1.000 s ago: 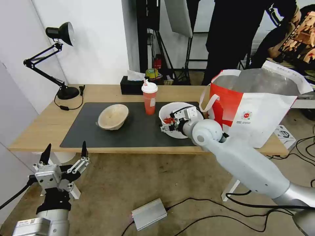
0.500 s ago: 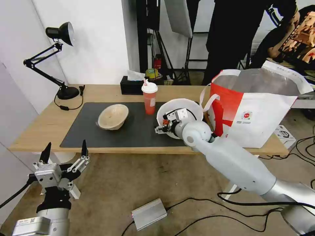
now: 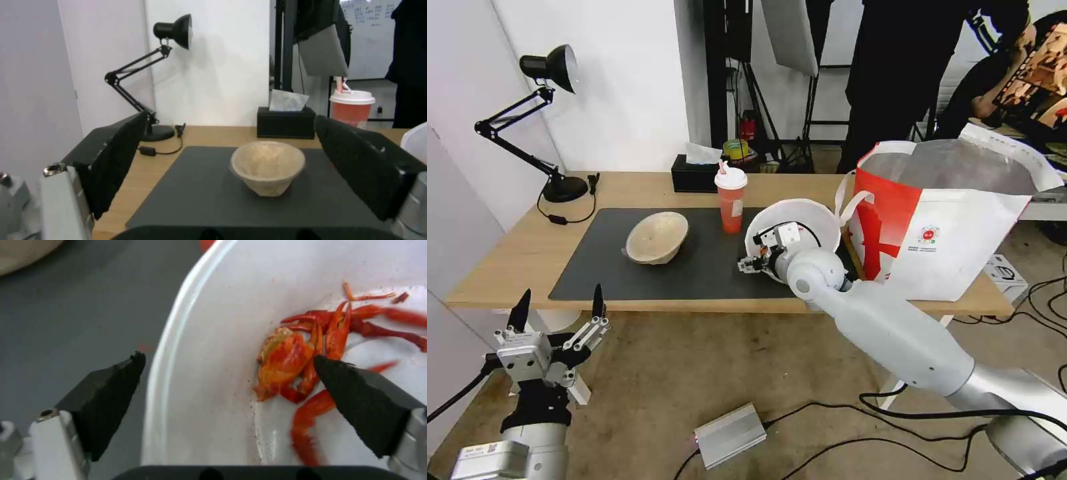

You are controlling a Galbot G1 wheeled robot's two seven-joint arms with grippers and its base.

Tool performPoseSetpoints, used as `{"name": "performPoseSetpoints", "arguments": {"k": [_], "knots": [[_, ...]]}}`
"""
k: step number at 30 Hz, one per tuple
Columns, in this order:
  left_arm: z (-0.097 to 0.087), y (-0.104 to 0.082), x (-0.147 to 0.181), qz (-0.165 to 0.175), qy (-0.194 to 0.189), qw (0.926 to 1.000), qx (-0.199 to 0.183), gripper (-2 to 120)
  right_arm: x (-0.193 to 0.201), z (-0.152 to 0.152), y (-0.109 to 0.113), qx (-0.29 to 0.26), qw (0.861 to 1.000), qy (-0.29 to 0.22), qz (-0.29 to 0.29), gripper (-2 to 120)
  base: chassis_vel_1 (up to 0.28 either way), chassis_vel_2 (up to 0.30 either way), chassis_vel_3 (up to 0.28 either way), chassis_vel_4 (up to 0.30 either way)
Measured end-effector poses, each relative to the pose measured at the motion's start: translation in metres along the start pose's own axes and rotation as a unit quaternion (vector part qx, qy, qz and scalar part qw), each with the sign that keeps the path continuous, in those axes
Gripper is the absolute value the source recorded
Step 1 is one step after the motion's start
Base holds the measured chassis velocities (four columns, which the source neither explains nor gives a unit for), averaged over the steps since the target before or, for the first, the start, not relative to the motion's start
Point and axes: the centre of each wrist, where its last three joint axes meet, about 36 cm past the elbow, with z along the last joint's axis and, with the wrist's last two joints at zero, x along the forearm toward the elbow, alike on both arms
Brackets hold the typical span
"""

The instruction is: Pick up the trash from the table and place it into the takeout bag.

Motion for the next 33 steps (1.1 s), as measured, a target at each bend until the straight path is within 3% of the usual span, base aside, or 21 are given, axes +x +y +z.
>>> {"name": "performPoseSetpoints", "arguments": {"k": [8, 17, 21, 33], "knots": [[0.000, 0.000, 0.000, 0.000, -0.001, 1.0000, 0.001, 100, 0.011, 0.000, 0.005, 0.006, 1.000, -0.008, -0.001, 68, 0.000, 0.000, 0.000, 0.000], [0.000, 0.000, -0.001, 0.000, -0.002, 1.0000, 0.001, 100, 0.017, 0.000, 0.010, 0.010, 1.000, -0.012, -0.003, 61, 0.000, 0.000, 0.000, 0.000], [0.000, 0.000, -0.001, -0.001, -0.004, 1.0000, 0.001, 100, 0.017, 0.001, 0.012, 0.009, 1.000, -0.011, -0.005, 50, 0.000, 0.000, 0.000, 0.000], [-0.001, 0.000, -0.003, -0.001, -0.008, 0.9999, 0.007, 100, 0.013, 0.006, 0.010, 0.003, 1.000, -0.003, -0.003, 4, 0.000, 0.000, 0.000, 0.000]]}}
